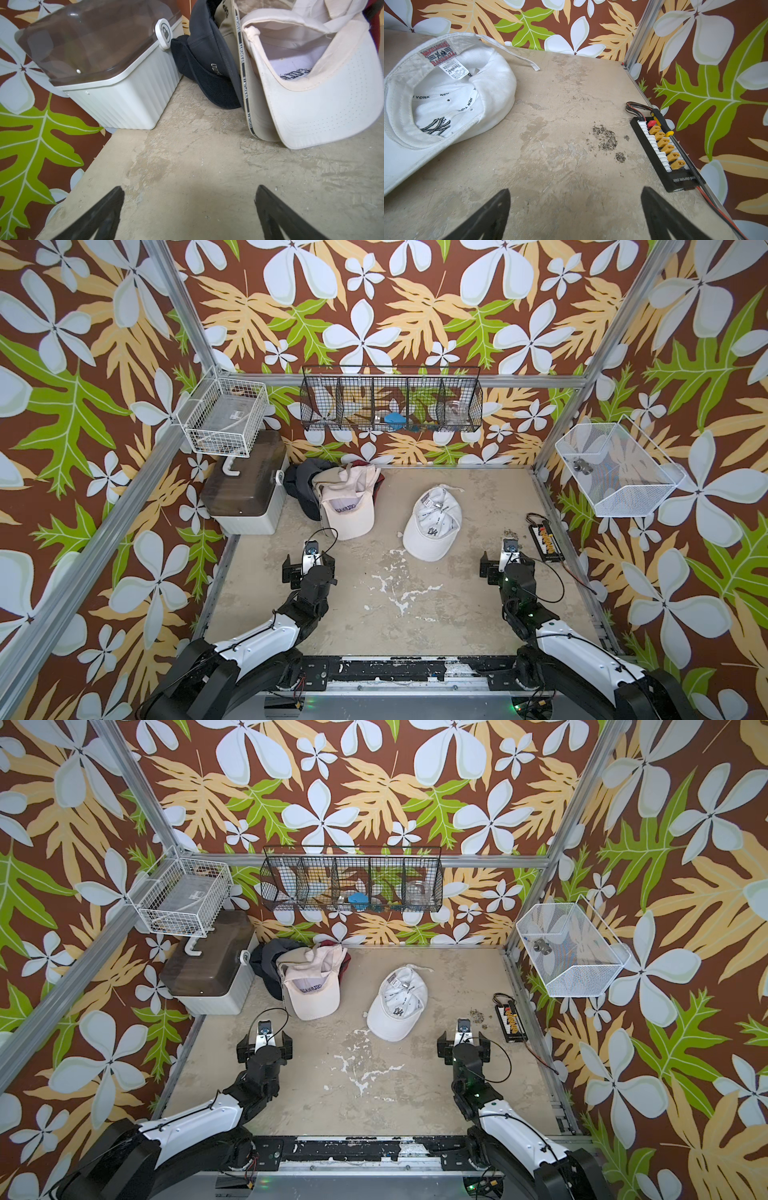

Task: Open the adjustable buckle of the baseball cap
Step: Reset both arms

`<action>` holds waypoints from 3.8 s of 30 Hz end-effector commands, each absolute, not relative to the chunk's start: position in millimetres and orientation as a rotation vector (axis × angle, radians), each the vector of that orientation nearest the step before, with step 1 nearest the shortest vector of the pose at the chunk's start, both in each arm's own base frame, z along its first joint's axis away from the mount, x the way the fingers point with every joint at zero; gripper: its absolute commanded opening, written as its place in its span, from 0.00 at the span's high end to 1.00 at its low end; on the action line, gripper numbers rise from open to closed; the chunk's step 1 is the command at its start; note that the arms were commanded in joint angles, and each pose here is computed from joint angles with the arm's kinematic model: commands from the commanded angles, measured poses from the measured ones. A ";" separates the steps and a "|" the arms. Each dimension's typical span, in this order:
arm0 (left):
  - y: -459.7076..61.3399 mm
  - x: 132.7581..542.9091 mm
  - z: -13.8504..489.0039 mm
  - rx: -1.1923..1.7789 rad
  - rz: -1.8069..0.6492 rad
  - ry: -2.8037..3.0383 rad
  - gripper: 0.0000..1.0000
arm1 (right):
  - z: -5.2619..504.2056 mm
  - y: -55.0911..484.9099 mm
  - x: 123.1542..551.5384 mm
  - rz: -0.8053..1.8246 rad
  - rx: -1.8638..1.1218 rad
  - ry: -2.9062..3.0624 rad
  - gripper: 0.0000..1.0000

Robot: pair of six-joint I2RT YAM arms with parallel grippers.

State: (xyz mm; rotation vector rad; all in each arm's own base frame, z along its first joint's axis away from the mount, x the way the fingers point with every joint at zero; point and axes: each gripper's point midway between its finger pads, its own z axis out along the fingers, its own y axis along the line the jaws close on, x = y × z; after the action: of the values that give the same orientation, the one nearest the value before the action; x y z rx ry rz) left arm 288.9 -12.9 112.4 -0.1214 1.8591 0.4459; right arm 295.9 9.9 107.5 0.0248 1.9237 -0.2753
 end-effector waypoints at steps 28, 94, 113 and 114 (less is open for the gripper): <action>-35.4 337.6 136.0 0.012 0.190 1.753 0.00 | 129.2 7.2 347.4 -0.350 0.050 1.811 0.00; -23.5 338.0 149.4 -0.006 0.049 1.600 0.00 | 160.8 -22.7 311.6 -0.360 0.180 1.480 0.00; -24.6 340.5 140.6 0.021 -0.005 1.602 0.00 | 163.6 -14.8 303.6 -0.321 0.124 1.448 0.00; -23.9 341.5 141.3 0.017 -0.005 1.600 0.00 | 163.7 -14.9 303.3 -0.320 0.124 1.448 0.00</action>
State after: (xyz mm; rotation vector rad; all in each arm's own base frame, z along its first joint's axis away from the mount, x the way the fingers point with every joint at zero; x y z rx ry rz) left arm 339.5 -22.9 136.4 0.0205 1.6189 0.0121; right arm 315.0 -13.0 130.0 0.0748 1.5980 -0.3671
